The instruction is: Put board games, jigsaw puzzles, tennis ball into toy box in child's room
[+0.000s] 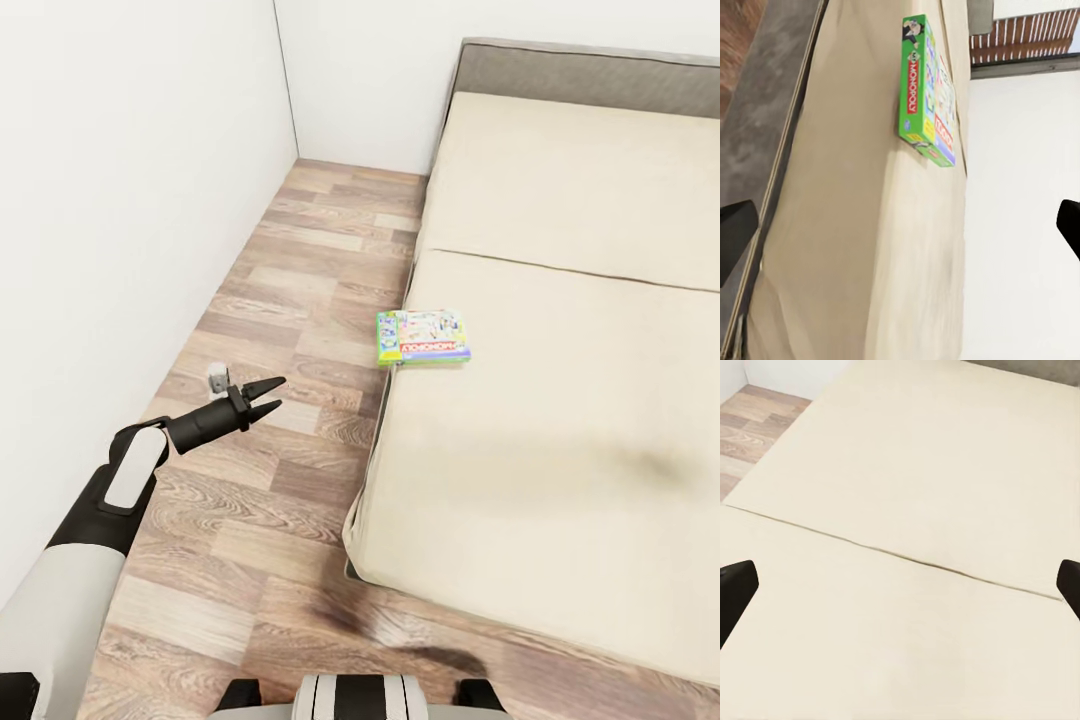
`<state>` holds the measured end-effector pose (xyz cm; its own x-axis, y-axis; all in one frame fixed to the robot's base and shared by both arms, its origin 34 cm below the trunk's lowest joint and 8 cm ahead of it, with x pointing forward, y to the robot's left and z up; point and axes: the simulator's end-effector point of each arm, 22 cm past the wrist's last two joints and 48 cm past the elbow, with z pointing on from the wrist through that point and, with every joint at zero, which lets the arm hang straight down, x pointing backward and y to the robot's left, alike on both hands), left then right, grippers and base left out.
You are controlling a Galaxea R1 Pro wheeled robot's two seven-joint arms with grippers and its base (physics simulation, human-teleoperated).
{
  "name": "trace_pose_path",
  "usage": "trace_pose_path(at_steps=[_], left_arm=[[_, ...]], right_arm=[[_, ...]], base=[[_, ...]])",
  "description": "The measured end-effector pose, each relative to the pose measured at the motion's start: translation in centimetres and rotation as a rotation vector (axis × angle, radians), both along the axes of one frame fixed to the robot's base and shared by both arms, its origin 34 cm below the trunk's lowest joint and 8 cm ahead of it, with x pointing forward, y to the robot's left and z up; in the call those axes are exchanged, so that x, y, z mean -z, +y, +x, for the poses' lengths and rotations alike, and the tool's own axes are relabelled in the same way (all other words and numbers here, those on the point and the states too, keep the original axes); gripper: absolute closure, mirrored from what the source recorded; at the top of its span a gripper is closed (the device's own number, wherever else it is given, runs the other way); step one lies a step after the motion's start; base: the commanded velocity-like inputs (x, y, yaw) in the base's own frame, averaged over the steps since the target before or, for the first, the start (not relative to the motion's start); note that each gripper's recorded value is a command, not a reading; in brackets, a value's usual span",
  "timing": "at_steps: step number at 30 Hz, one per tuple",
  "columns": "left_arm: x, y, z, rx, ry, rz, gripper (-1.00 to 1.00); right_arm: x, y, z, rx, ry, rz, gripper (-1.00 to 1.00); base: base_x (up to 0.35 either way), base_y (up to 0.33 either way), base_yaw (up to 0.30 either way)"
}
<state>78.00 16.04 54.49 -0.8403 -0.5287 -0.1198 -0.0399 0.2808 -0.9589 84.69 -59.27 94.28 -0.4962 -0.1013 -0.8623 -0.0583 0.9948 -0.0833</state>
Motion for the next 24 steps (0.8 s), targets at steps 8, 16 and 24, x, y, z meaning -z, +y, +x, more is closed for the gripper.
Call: trace_pose_path(at_steps=[8,16,24], left_arm=[[0.1,-0.1,2.1,0.003,-0.036,0.006,-1.0],[-1.6,-0.5,4.5,0.007,-0.072,0.009,-1.0],[-2.5,-1.1,5.6,0.004,-0.096,0.005,-1.0]], right_arm=[[-2.5,0.3,0.1,-0.009,-0.092,0.008,-1.0],[-5.1,0.4,0.1,-0.012,-0.147,0.009,-1.0],[-6.1,0.8,0.1,-0.02,-0.169,0.003,-1.0]], base=[[0.0,0.0,0.0],[0.0,0.0,0.0],[0.0,0.0,0.0]])
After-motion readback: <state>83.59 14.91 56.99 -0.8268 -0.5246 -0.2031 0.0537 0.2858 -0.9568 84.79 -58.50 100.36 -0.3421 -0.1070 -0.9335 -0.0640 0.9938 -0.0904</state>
